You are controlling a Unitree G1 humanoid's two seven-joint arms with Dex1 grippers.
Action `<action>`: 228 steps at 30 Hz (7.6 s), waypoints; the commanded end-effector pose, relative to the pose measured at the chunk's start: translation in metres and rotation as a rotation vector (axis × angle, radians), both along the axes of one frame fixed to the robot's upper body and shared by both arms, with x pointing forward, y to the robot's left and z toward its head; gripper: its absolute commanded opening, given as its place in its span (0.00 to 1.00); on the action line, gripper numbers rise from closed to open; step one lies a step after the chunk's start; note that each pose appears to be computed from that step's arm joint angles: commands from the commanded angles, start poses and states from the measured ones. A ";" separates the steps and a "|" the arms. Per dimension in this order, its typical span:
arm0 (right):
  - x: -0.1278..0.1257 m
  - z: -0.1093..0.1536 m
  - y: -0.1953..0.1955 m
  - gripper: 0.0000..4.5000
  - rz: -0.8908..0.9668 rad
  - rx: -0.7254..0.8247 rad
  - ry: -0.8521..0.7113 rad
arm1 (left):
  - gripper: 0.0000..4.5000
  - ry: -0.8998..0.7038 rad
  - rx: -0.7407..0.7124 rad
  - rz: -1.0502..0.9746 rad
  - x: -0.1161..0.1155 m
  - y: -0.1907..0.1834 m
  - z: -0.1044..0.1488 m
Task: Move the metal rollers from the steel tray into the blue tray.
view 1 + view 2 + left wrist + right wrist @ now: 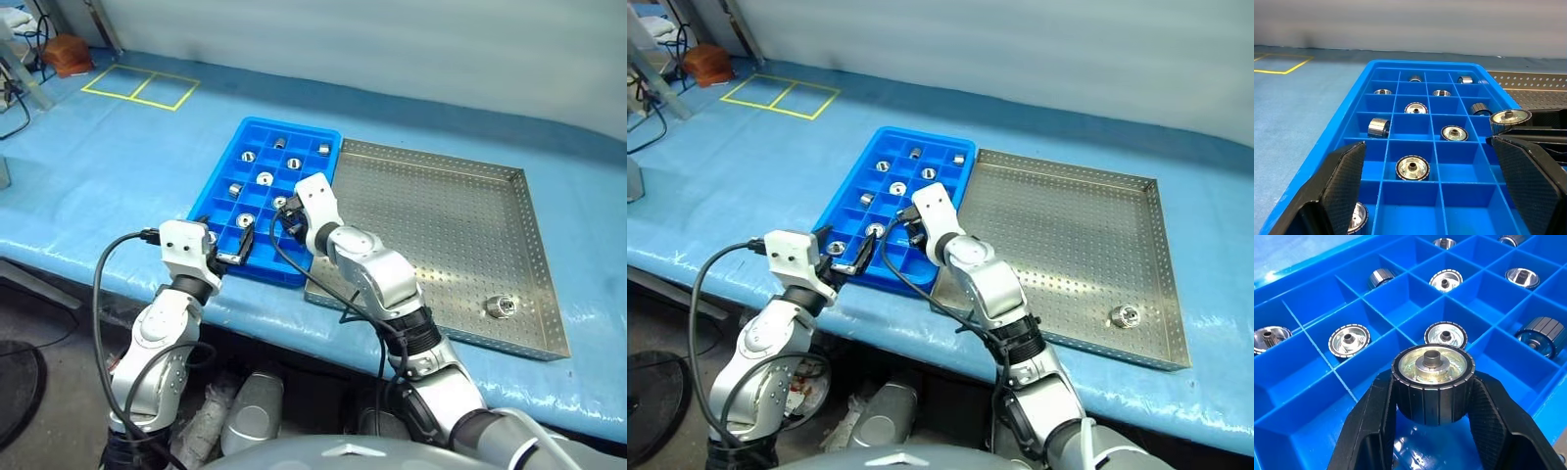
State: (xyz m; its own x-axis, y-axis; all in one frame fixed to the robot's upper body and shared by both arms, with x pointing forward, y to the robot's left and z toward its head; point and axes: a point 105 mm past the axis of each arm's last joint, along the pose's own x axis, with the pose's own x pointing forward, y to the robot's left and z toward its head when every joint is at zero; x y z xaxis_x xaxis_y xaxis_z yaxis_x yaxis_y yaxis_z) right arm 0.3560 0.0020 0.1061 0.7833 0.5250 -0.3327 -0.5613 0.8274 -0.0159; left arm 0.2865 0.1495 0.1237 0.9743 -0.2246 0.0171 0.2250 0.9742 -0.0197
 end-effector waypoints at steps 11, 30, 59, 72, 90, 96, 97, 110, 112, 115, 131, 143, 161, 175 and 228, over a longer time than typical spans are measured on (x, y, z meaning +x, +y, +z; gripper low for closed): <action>-0.010 0.045 -0.053 0.99 -0.224 0.250 -0.089 | 1.00 -0.057 -0.010 -0.099 0.009 -0.023 0.016; -0.095 0.022 -0.224 0.99 -0.907 0.075 -0.043 | 1.00 -0.036 -0.010 -0.332 0.026 -0.067 0.010; -0.067 -0.031 -0.227 0.99 -0.969 0.108 0.113 | 1.00 0.049 0.133 -0.804 -0.028 -0.112 -0.013; -0.058 -0.032 -0.216 0.36 -0.949 0.119 0.111 | 1.00 0.024 0.137 -0.761 -0.023 -0.111 -0.011; -0.019 0.061 -0.062 0.36 -0.314 0.226 -0.137 | 1.00 -0.168 -0.134 -0.103 0.023 -0.025 0.041; -0.029 0.062 -0.007 0.36 -0.080 0.255 -0.133 | 1.00 -0.180 -0.064 0.021 0.004 0.009 0.042; -0.032 0.061 0.002 0.36 -0.044 0.270 -0.125 | 1.00 -0.178 -0.066 0.040 0.001 0.014 0.041; -0.050 0.038 0.057 0.36 0.196 0.297 -0.028 | 1.00 -0.121 -0.030 -0.009 -0.041 0.016 0.030; -0.051 0.028 0.060 0.36 0.220 0.279 -0.006 | 1.00 -0.119 -0.032 -0.014 -0.042 0.015 0.030; -0.049 0.008 0.060 0.36 0.218 0.253 0.042 | 1.00 -0.124 -0.034 -0.015 -0.042 0.014 0.031; -0.041 0.014 0.018 0.36 0.111 0.274 0.040 | 1.00 -0.136 -0.052 -0.123 -0.028 -0.006 0.032; -0.037 -0.015 -0.009 0.36 0.027 0.203 0.081 | 1.00 -0.149 -0.009 -0.214 -0.021 -0.020 0.034; -0.060 0.047 -0.028 0.99 0.150 0.340 -0.103 | 1.00 -0.162 -0.009 -0.268 -0.018 -0.025 0.036; -0.078 0.046 -0.118 0.99 -0.226 0.119 -0.298 | 1.00 -0.146 0.040 -0.458 0.017 -0.060 0.034; -0.087 0.014 -0.155 0.99 -0.406 0.066 -0.192 | 1.00 -0.089 0.183 -0.571 0.024 -0.077 0.012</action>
